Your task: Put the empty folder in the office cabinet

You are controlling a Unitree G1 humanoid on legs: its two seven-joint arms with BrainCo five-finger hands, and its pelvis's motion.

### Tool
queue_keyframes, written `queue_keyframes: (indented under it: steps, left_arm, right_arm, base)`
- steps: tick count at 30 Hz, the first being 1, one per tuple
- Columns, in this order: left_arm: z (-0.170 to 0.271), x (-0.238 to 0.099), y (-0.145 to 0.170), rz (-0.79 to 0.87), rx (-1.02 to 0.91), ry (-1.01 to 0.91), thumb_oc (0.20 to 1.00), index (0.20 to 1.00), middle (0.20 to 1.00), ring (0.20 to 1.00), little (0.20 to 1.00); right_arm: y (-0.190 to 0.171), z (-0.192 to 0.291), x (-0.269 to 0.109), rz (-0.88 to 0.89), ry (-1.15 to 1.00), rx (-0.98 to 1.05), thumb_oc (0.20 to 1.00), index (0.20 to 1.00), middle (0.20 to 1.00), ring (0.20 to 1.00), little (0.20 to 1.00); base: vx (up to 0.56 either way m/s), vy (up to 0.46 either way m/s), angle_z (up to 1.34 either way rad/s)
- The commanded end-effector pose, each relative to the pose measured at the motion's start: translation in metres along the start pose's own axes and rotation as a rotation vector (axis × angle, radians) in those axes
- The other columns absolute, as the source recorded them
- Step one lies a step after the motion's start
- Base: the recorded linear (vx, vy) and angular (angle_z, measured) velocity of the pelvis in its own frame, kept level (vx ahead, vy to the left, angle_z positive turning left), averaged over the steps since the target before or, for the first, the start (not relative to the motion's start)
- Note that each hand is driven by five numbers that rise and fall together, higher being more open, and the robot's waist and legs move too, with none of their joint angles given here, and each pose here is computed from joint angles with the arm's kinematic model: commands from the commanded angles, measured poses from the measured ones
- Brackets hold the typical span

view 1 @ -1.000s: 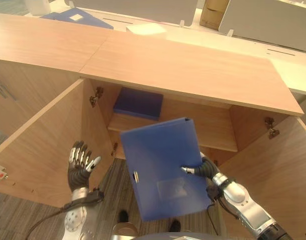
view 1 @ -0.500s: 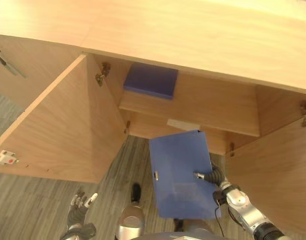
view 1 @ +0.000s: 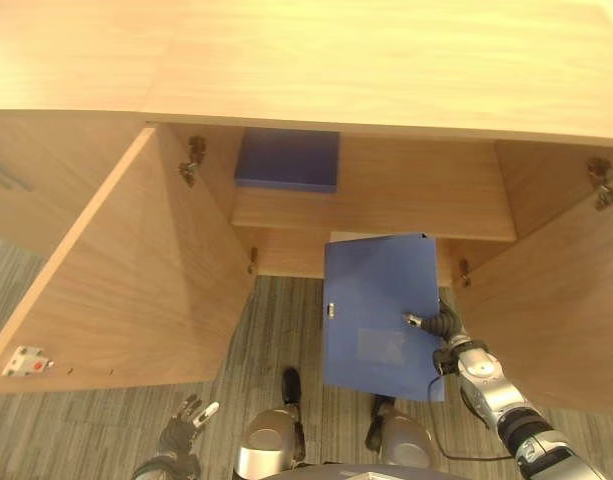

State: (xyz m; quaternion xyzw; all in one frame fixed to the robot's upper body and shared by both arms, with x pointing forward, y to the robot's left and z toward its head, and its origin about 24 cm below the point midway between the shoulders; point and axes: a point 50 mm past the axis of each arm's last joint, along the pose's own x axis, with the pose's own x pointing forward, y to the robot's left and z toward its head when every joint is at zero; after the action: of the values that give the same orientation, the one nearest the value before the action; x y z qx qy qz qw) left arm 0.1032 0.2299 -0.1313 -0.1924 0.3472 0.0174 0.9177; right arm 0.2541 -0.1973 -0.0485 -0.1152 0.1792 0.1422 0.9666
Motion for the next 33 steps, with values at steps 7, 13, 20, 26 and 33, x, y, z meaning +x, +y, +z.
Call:
queue_keyframes:
  steps: [7,13,20,26,33]
  left_arm:
    - [-0.023,-0.012,-0.010,-0.063,0.089,0.095,1.000,1.000,1.000,1.000,1.000]
    - [-0.021,-0.004,-0.020,-0.118,0.109,0.089,1.000,1.000,1.000,1.000,1.000]
    - [-0.003,0.011,-0.034,-0.180,0.157,0.025,1.000,1.000,1.000,1.000,1.000]
    - [0.009,0.021,-0.047,-0.206,0.175,-0.035,1.000,1.000,1.000,1.000,1.000]
    - [0.019,0.030,-0.060,-0.234,0.204,-0.053,1.000,1.000,1.000,1.000,1.000]
  right_arm:
    - [-0.003,0.006,0.000,-0.016,-0.019,0.027,0.200,0.200,0.200,0.200,0.200]
    - [-0.013,0.022,0.008,-0.026,-0.082,0.012,0.200,0.200,0.200,0.200,0.200]
    - [-0.026,0.082,0.027,-0.200,-0.268,-0.005,0.200,0.200,0.200,0.200,0.200]
    - [-0.038,0.139,0.041,-0.313,-0.408,0.048,0.200,0.200,0.200,0.200,0.200]
    - [-0.075,0.181,0.039,-0.438,-0.490,0.119,0.200,0.200,0.200,0.200,0.200]
  base:
    - [0.36,-0.103,0.31]
    - [0.17,-0.185,0.40]
    - [0.02,-0.070,0.03]
    - [0.00,-0.002,0.14]
    - [0.03,-0.019,0.14]
